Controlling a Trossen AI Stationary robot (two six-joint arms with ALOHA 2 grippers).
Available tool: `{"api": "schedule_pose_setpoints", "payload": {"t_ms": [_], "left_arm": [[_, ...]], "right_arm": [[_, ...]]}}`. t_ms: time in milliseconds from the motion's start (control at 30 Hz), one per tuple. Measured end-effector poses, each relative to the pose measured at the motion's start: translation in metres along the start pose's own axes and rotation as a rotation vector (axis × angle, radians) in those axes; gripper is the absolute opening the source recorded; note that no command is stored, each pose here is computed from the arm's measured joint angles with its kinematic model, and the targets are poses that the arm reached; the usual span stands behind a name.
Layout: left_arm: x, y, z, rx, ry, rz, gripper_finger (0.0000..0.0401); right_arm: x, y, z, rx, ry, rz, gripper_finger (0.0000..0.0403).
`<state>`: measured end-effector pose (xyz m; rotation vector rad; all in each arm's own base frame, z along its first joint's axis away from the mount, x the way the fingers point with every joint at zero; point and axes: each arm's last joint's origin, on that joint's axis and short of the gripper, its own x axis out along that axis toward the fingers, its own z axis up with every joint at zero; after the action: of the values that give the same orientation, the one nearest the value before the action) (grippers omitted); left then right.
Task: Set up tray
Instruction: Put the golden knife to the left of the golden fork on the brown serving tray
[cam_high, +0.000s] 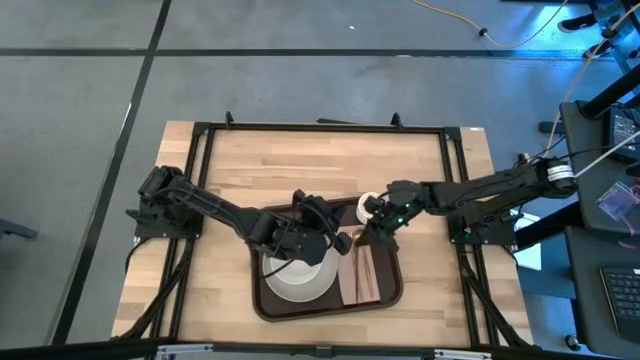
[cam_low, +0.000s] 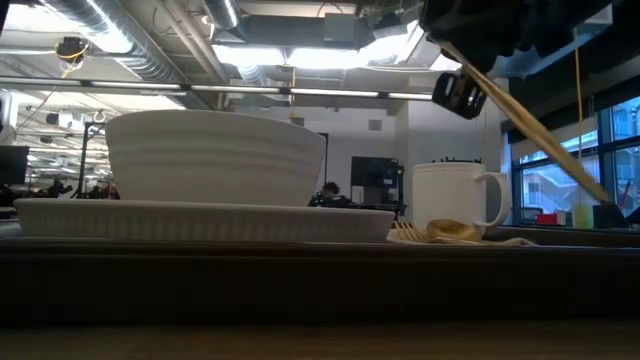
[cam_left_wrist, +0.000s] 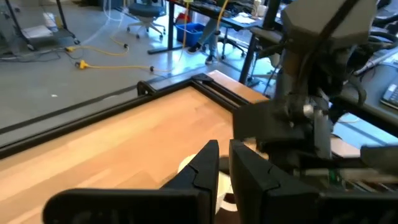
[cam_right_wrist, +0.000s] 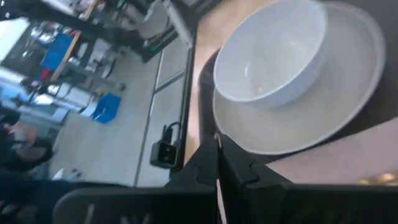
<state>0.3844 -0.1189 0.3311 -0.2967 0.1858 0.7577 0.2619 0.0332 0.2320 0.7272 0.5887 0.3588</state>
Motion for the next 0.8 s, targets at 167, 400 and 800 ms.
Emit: {"api": "schedule_pose_setpoints", "payload": {"t_ms": [167,400,800], "left_arm": [[0.008,0.003,0.002,-0.007,0.043,-0.034,0.0033],[0.014,0.006,0.004,-0.014,0.064,-0.045,0.0033],[0.014,0.006,0.004,-0.011,0.065,-0.045,0.0033]], "right_arm": [[0.012,-0.008,-0.001,0.002,0.025,0.027,0.0000],[0.025,-0.019,-0.005,0.002,0.066,0.023,0.0000],[0.019,-0.019,0.021,0.007,0.022,0.097,0.0000]]}}
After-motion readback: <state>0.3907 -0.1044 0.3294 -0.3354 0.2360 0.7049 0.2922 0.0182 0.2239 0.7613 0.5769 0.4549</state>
